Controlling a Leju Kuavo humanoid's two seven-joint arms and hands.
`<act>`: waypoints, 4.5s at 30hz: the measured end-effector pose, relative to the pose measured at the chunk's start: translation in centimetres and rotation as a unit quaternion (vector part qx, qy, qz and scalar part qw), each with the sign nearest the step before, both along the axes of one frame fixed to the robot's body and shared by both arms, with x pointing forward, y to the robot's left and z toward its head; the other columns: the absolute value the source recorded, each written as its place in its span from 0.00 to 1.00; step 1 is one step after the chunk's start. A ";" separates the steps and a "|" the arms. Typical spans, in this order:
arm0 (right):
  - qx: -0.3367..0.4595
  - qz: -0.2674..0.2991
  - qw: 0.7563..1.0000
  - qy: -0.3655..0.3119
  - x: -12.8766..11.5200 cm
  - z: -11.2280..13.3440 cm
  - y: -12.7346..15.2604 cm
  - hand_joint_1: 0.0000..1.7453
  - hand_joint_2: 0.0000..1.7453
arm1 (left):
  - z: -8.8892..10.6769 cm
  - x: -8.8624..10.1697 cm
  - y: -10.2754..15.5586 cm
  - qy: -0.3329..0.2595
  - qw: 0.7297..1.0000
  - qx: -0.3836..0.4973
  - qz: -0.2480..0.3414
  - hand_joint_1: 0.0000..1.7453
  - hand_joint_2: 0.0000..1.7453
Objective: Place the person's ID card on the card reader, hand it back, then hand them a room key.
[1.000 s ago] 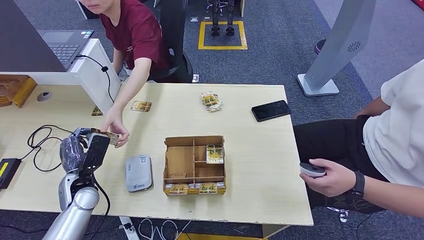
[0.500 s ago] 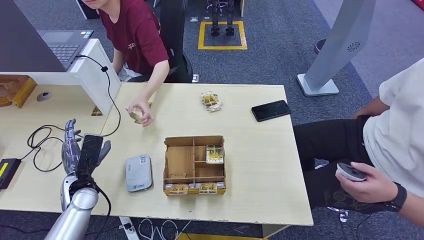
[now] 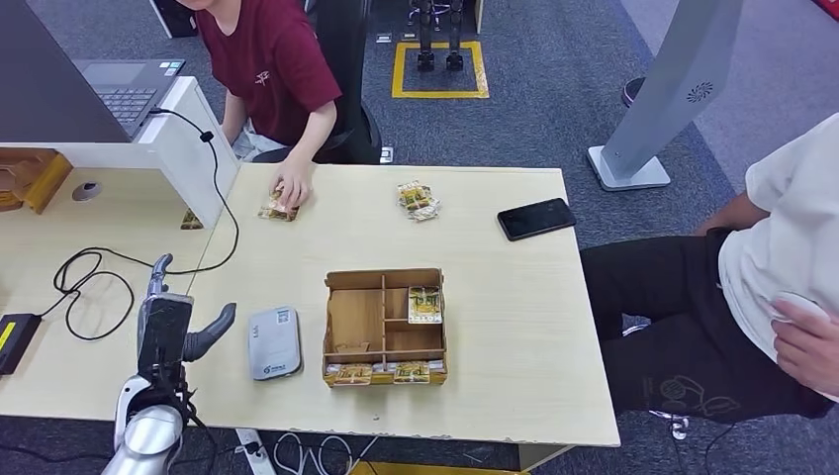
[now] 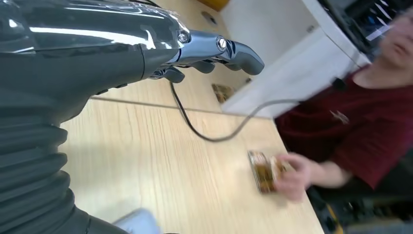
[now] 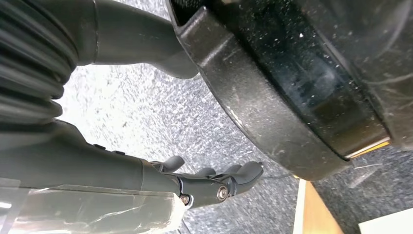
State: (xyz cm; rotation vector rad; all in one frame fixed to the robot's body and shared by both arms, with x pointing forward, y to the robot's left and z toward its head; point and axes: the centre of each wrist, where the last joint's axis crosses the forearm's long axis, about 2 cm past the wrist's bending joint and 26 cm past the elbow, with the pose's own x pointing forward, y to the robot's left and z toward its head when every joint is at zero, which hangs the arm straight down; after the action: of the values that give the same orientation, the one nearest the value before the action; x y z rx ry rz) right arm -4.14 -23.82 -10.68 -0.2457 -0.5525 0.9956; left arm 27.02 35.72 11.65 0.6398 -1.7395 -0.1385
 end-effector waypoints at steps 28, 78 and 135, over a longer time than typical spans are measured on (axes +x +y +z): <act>-0.007 -0.024 0.999 0.031 0.3 0.1 1.2 0.00 1.00 | -1.0 -11.4 -12.9 -0.190 0.867 0.407 -0.217 0.00 1.00; -0.011 0.009 1.000 0.023 1.9 0.0 1.3 0.00 1.00 | -7.1 -6.0 -15.9 -0.037 0.870 0.473 -0.137 0.00 1.00; -0.012 0.004 1.000 0.022 2.3 0.1 1.8 0.00 1.00 | -6.0 -5.4 -15.9 -0.002 0.914 0.368 -0.168 1.00 1.00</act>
State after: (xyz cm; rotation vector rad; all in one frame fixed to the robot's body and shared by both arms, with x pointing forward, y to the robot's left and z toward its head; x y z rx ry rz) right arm -1.79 -22.01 -10.58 -0.2424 -0.5031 1.0132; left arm 21.59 19.87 5.70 0.8630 -1.7708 -1.0735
